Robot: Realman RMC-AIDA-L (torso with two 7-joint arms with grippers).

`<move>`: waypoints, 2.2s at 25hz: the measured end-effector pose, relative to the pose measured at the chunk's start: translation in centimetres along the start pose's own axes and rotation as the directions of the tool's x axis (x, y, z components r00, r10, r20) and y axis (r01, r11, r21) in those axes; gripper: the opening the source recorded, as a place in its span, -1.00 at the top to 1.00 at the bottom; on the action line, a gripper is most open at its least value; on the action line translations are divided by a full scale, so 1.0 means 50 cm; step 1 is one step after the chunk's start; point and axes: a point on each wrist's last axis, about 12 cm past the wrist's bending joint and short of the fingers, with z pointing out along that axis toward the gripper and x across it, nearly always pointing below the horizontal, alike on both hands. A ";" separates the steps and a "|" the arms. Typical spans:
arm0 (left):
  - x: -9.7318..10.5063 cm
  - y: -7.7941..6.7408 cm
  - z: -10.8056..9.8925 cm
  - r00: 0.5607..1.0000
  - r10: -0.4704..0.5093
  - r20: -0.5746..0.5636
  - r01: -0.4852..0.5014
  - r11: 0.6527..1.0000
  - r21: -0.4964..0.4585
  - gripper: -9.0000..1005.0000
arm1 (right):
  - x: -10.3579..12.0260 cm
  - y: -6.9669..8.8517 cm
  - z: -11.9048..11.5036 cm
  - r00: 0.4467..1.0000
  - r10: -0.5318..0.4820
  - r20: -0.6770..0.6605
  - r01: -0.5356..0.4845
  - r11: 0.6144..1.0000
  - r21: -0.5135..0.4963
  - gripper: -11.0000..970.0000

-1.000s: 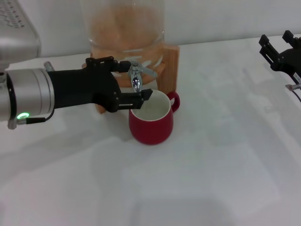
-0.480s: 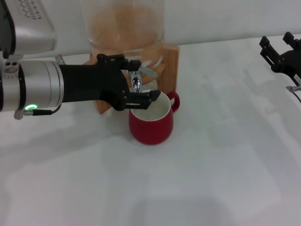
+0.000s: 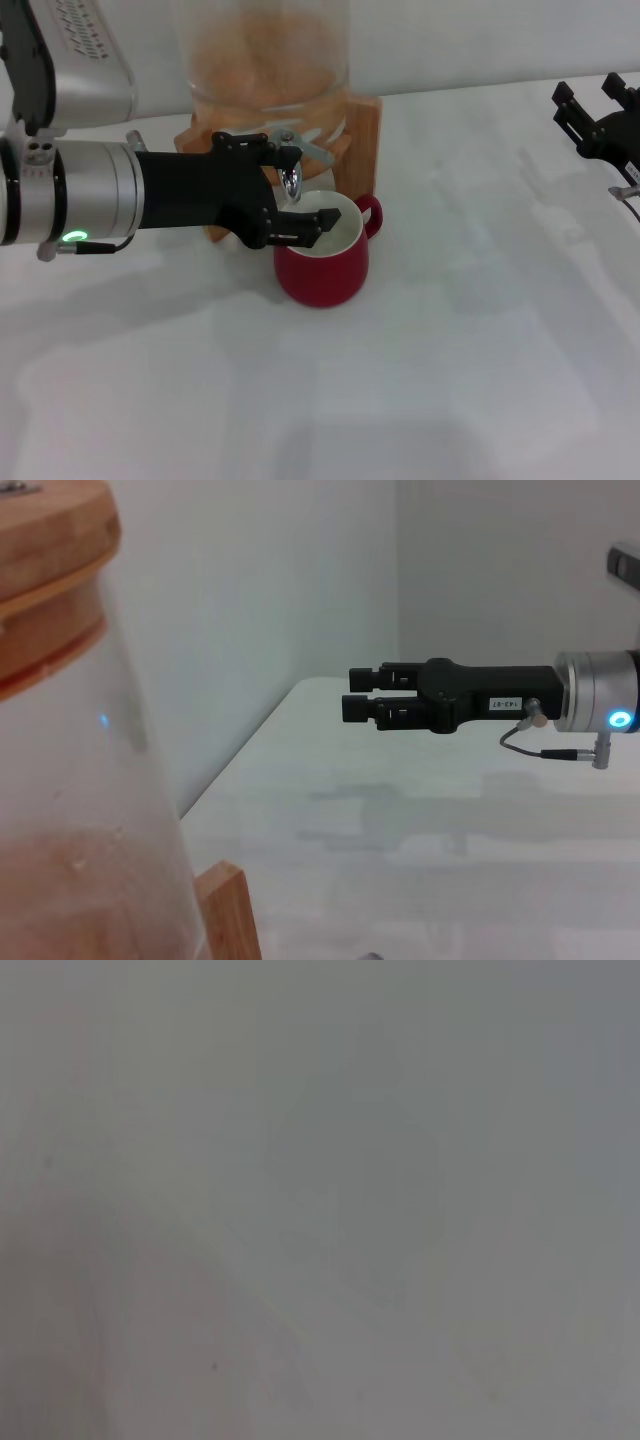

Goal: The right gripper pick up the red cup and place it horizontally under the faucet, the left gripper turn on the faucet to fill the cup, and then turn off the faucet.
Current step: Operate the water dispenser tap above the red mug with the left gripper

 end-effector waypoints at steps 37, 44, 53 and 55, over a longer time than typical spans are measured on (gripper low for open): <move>-0.020 0.002 0.023 0.999 0.045 -0.031 -0.043 0.998 0.051 -0.65 | -0.001 -0.005 -0.003 1.000 -0.001 0.004 0.001 1.000 0.012 -0.41; -0.018 0.001 0.022 0.998 0.040 -0.043 -0.038 0.998 0.047 -0.65 | 0.000 -0.006 -0.004 1.000 -0.001 0.002 0.001 1.000 0.013 -0.41; -0.019 0.001 0.008 0.998 0.050 -0.035 -0.049 0.999 0.023 -0.65 | 0.001 -0.005 -0.004 1.000 -0.007 0.000 0.007 1.000 0.014 -0.41; -0.018 0.001 0.007 0.998 0.050 -0.037 -0.049 0.999 0.023 -0.65 | 0.001 -0.005 -0.004 1.000 -0.008 0.000 0.008 1.000 0.013 -0.41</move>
